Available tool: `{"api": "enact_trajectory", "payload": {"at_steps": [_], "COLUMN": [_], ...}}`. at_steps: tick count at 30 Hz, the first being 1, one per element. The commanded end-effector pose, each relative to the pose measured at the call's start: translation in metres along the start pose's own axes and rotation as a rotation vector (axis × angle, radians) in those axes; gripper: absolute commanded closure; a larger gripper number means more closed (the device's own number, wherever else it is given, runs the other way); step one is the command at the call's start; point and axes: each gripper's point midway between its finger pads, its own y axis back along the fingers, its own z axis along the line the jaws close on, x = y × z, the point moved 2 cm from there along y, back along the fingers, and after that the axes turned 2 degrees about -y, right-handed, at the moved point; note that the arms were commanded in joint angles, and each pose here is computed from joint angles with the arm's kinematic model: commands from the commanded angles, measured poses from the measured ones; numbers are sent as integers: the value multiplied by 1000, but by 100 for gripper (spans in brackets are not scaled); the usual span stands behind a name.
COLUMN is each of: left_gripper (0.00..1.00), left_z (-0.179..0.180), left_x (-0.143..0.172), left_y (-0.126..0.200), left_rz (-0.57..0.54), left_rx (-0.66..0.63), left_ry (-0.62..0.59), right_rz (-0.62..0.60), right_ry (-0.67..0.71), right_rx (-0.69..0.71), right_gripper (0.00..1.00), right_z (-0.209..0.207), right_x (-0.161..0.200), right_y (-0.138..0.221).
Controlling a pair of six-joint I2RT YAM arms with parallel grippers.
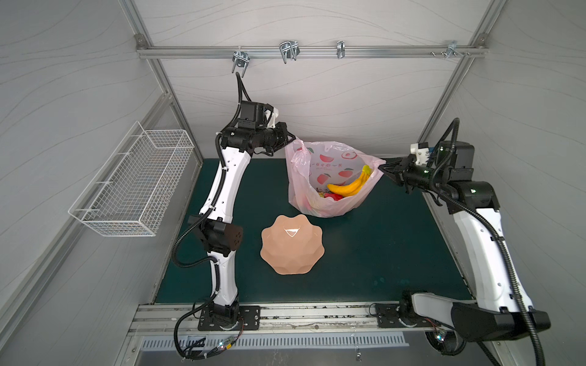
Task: Place the fruits into the plastic bag
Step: Place the plastic bag at the center of the table.
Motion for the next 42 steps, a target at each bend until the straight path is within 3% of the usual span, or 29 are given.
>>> {"api": "enact_trajectory", "payload": {"at_steps": [1, 9, 12, 14, 15, 20, 22, 30, 36, 42], "left_gripper": [100, 100, 90, 77, 65, 25, 1, 0, 0, 0], "left_z": [-6, 27, 34, 35, 35, 25, 20, 7, 3, 18], "left_x": [-11, 4, 7, 9, 10, 4, 2, 14, 17, 26], "left_y": [14, 21, 27, 31, 33, 54, 65, 98, 129, 158], "left_rz": [-53, -24, -34, -43, -48, -107, -129, -157, -214, -280], "left_rx": [29, -74, -74, -73, -71, -68, -58, -57, -79, -181], "left_ry": [-68, -80, -74, -71, -69, -24, -11, 2, 1, -14], "right_rz": [-7, 128, 147, 153, 154, 142, 126, 23, -20, -79], "right_ry": [67, 100, 96, 90, 90, 93, 81, 99, 133, 241], "right_rx": [-51, -33, -15, -5, 0, 25, 36, 40, 58, 199], "right_gripper": [100, 100, 100, 98, 94, 58, 47, 2, 1, 1], "right_z": [19, 11, 0, -6, -8, -12, -16, -26, -33, -46], "right_x": [12, 63, 74, 76, 76, 65, 56, 22, 2, -12], "right_y": [5, -17, -21, -22, -23, -17, -11, 23, 40, 47]}}
